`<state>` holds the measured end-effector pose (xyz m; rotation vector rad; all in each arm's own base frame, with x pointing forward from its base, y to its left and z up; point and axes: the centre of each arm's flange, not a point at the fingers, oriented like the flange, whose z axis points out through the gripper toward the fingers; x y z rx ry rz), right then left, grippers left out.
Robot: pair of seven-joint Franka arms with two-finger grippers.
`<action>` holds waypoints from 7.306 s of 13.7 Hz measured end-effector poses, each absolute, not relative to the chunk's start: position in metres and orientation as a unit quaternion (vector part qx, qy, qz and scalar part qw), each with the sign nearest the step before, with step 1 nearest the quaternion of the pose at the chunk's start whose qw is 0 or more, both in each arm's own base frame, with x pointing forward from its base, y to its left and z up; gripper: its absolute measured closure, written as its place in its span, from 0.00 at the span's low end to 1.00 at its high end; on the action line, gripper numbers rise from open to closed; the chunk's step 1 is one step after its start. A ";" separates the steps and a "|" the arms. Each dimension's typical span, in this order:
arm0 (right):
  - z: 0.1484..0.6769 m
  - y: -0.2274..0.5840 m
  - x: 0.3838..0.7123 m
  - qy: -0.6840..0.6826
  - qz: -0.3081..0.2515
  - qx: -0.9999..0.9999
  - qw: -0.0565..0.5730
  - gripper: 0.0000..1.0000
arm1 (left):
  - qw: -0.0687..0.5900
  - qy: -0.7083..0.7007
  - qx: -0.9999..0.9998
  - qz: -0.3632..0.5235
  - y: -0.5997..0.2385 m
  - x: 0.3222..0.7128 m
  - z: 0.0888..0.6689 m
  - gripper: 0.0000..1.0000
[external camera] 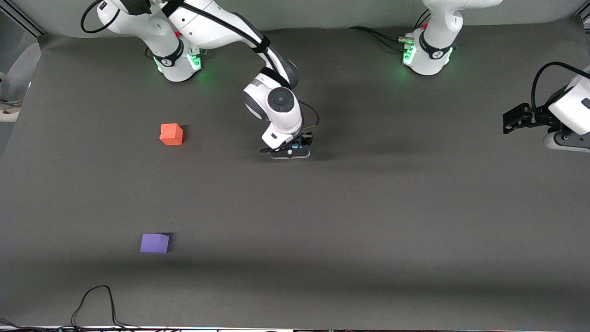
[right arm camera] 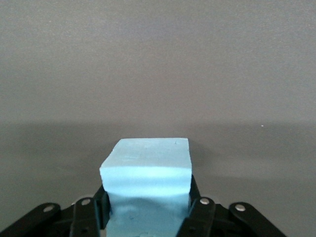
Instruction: Place blue block between orange and purple blocks
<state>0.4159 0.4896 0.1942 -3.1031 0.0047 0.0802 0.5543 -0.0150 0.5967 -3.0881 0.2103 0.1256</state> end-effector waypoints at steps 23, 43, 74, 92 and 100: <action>0.437 0.109 0.579 -0.012 0.026 -0.999 -0.027 0.41 | 0.019 0.059 -0.997 0.044 -0.020 0.554 0.592 0.00; 0.210 0.036 0.545 -0.015 0.030 -0.999 0.003 0.41 | 0.016 0.036 -0.999 0.034 -0.018 0.559 0.586 0.00; 0.372 -0.011 0.581 -0.028 -0.016 -0.995 0.093 0.00 | 0.013 0.017 -0.999 0.038 -0.020 0.562 0.580 0.00; 0.586 0.012 0.541 0.012 -0.003 -1.000 0.021 0.00 | 0.012 0.017 -0.999 0.039 -0.020 0.562 0.580 0.00; 0.575 0.055 0.537 -0.024 0.004 -1.000 0.015 0.00 | 0.012 0.017 -0.999 0.039 -0.020 0.562 0.580 0.00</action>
